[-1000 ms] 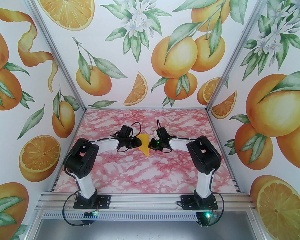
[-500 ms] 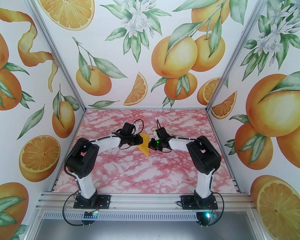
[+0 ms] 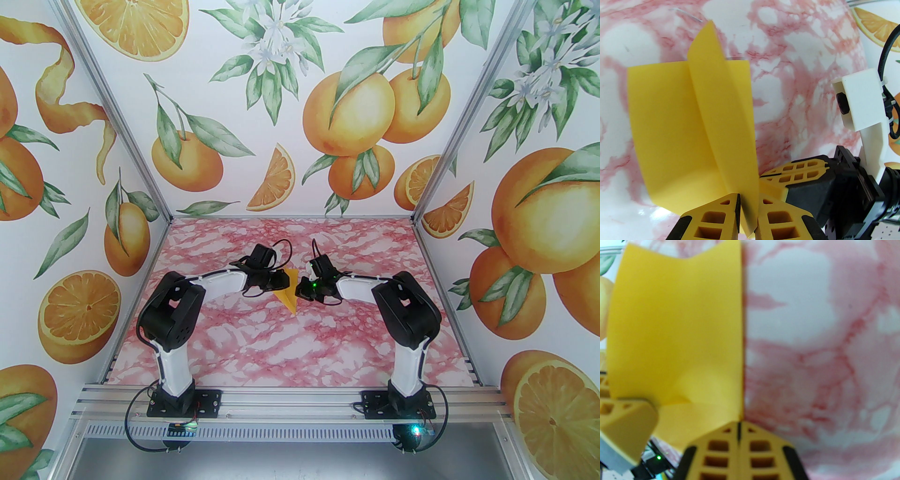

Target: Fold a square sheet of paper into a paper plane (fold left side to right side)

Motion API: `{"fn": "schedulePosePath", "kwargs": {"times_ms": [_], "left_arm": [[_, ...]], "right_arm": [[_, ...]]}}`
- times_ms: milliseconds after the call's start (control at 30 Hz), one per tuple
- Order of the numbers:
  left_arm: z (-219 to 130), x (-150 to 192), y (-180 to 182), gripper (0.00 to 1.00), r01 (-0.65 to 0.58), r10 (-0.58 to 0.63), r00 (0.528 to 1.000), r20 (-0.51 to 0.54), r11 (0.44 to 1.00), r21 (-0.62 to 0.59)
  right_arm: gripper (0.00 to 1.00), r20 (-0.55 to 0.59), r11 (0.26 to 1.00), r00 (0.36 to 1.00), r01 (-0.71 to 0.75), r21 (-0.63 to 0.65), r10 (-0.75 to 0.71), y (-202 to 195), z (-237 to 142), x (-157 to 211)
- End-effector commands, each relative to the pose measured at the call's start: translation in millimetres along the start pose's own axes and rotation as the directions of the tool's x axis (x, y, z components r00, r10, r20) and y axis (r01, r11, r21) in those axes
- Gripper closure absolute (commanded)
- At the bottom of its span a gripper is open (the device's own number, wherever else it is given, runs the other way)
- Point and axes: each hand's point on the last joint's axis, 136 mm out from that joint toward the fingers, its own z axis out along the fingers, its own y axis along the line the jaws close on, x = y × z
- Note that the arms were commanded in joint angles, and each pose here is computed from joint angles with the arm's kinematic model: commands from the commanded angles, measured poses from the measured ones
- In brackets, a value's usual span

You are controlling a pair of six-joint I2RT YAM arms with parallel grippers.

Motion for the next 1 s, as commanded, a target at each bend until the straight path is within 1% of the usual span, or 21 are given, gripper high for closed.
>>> {"fn": "schedulePosePath", "kwargs": {"times_ms": [0, 267, 533, 667, 800, 967], "left_arm": [[3.1, -1.4, -2.4, 0.82, 0.002, -0.002, 1.000, -0.010, 1.000, -0.010], [6.9, -1.4, -2.9, 0.81, 0.008, -0.008, 1.000, -0.017, 1.000, -0.025], [-18.5, -7.0, 12.1, 0.71, -0.006, 0.007, 1.000, 0.004, 0.995, -0.097], [-28.2, -8.1, 15.6, 0.72, -0.006, 0.008, 1.000, 0.014, 0.994, -0.110], [-30.7, -9.4, 14.9, 0.75, -0.007, 0.008, 1.000, 0.017, 0.994, -0.107], [-34.4, -10.6, 14.8, 0.76, -0.004, 0.007, 1.000, 0.023, 0.994, -0.109]], "right_arm": [[0.97, -0.027, 1.000, 1.000, 0.011, 0.025, -0.010, -4.7, 9.0, 8.5], [0.97, -0.027, 1.000, 1.000, 0.010, 0.023, -0.010, -4.1, 9.4, 9.0], [0.98, -0.029, 1.000, 1.000, 0.011, 0.027, -0.010, -5.8, 10.0, 10.2], [0.97, -0.028, 1.000, 1.000, 0.009, 0.026, -0.008, -5.8, 10.0, 10.2], [0.98, -0.030, 1.000, 1.000, 0.008, 0.027, -0.007, -6.7, 10.3, 10.7], [0.98, -0.029, 1.000, 1.000, 0.009, 0.029, -0.008, -6.6, 9.8, 10.5]]}}
